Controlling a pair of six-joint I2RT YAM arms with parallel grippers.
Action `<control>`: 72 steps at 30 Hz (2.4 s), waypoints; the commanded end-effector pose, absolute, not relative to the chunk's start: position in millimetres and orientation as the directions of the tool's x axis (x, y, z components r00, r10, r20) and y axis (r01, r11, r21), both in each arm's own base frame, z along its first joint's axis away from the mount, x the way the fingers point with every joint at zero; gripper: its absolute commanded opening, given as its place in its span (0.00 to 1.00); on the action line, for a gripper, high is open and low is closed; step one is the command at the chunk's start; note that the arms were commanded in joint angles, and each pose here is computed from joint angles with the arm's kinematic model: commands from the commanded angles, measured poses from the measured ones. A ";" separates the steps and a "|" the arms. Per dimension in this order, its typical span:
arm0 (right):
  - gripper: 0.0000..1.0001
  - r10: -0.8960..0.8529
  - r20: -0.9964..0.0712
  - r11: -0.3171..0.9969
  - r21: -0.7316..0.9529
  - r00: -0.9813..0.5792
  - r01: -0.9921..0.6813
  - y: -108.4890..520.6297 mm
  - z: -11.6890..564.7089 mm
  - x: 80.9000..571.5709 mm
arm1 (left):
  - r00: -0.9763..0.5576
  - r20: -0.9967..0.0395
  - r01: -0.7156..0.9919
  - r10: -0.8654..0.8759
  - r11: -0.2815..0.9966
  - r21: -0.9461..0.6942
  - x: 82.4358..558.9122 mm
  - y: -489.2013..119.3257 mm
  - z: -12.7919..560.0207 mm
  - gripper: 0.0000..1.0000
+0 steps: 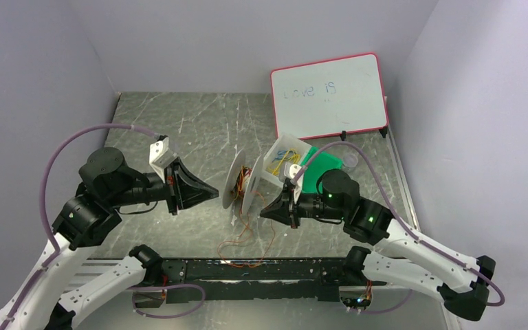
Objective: Wrap the cables
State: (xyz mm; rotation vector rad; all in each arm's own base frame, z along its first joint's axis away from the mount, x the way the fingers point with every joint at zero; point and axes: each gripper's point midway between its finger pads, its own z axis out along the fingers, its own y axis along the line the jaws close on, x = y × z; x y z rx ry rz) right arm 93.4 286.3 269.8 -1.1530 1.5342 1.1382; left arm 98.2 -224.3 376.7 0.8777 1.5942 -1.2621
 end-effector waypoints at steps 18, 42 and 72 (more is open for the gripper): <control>0.00 -0.297 -0.941 0.347 0.054 -0.164 -0.936 292.4 270.9 144.8 | -0.401 -0.915 0.652 -0.030 0.692 -0.309 189.3 -194.3 334.3 0.55; 0.00 -0.281 -0.675 0.284 0.621 -0.683 -0.731 327.3 257.6 170.4 | -0.457 -0.886 0.601 0.080 0.762 -0.241 236.5 -209.5 264.1 0.62; 0.00 -0.188 -0.218 0.311 0.911 -0.958 -0.269 355.1 244.9 205.3 | -0.513 -0.847 0.617 0.137 0.746 -0.253 251.8 -237.1 228.2 0.62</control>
